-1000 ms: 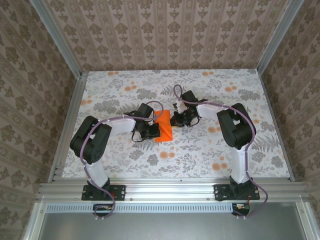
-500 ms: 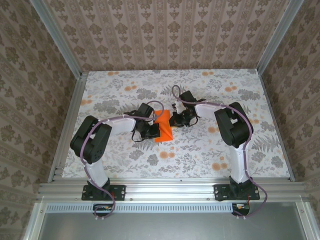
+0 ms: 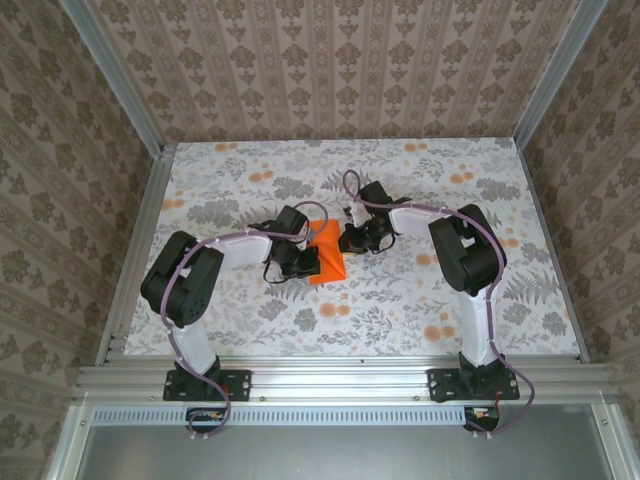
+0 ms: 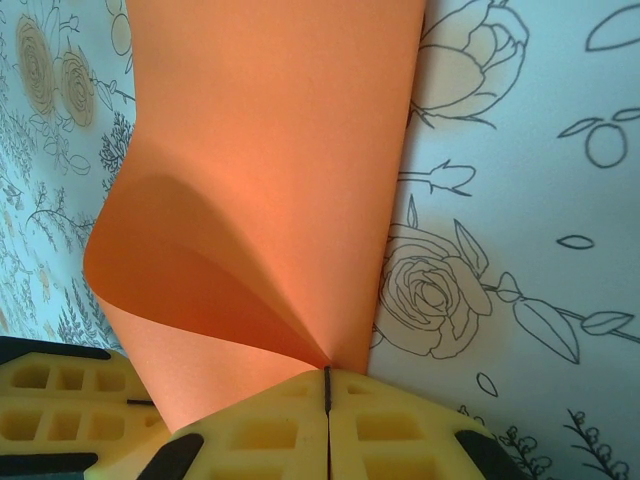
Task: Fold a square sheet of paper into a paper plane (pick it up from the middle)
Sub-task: Fold the triangle a second time at the center of the table.
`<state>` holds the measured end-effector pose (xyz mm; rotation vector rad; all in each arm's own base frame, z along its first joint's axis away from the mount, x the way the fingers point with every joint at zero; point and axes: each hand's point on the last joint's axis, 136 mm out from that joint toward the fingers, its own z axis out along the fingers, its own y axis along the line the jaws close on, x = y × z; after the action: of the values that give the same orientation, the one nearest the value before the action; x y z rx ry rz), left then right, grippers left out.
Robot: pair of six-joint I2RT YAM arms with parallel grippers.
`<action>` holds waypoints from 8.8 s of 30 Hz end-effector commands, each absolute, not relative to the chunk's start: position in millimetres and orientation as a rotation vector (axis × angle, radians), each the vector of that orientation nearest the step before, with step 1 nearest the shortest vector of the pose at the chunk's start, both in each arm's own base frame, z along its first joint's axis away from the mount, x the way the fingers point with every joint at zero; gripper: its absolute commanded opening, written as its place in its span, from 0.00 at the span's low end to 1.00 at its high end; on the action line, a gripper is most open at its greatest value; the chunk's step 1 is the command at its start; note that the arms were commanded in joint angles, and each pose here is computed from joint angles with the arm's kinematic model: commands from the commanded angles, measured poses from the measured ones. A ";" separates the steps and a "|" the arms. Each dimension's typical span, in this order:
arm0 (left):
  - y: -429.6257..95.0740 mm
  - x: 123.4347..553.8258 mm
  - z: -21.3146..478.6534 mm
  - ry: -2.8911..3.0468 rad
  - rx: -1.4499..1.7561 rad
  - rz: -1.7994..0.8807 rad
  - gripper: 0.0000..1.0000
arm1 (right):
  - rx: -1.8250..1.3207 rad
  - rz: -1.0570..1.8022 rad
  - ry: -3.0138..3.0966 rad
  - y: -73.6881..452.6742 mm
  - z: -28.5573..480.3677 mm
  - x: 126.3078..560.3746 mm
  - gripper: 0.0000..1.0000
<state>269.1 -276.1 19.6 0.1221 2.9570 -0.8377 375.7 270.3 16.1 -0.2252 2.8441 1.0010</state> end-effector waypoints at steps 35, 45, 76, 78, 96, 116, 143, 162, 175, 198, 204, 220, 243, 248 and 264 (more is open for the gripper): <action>-315.9 322.1 43.0 2.742 -0.036 -1.067 0.10 | -0.194 0.880 2.931 256.7 -9.6 364.9 0.09; -310.9 318.5 32.1 2.784 -0.038 -1.019 0.10 | -0.190 0.873 2.935 256.3 -9.8 365.1 0.12; -310.2 318.6 18.3 2.817 -0.076 -1.000 0.10 | -0.184 0.847 2.961 254.9 -15.5 363.4 0.12; -311.8 318.7 19.2 2.812 -0.075 -1.015 0.10 | -0.180 0.845 2.963 254.4 -16.3 363.5 0.12; -311.4 316.8 13.3 2.824 -0.076 -1.015 0.10 | -0.139 0.844 2.959 253.5 -13.3 365.4 0.16; -289.9 304.4 -13.4 2.922 -0.148 -0.847 0.08 | -0.089 0.894 2.803 258.6 73.5 349.2 0.21; -284.5 303.9 -20.0 2.928 -0.185 -0.812 0.08 | -0.121 0.847 3.048 272.3 4.5 293.7 0.11; -284.8 305.7 -22.6 2.930 -0.189 -0.814 0.08 | -0.066 1.147 2.876 284.6 60.4 306.5 0.12; -285.4 306.5 -20.5 2.927 -0.190 -0.817 0.08 | -0.066 1.018 2.997 279.7 24.7 309.5 0.12; -298.5 324.6 8.5 2.836 -0.141 -0.914 0.14 | 0.000 0.885 3.108 244.1 -9.3 282.7 0.11; -320.2 332.2 58.8 2.676 -0.050 -1.121 0.22 | 0.051 0.873 3.131 241.7 -15.4 278.9 0.11; -327.5 299.5 55.8 2.674 -0.019 -1.189 0.17 | 0.147 0.761 3.204 230.7 -24.7 273.3 0.10; -328.2 276.5 18.6 2.787 -0.077 -1.144 0.08 | 0.211 0.651 3.253 221.7 -33.5 271.4 0.10; -323.0 283.6 11.1 2.788 -0.110 -1.098 0.08 | 0.210 0.646 3.257 220.9 -34.5 270.2 0.10; -292.4 304.4 3.5 2.790 -0.146 -0.947 0.08 | 0.192 0.548 3.312 206.8 -39.8 255.5 0.10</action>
<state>291.2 -322.1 20.6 -0.0820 2.7565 -1.1252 300.2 259.6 8.7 0.0682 3.0643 0.9550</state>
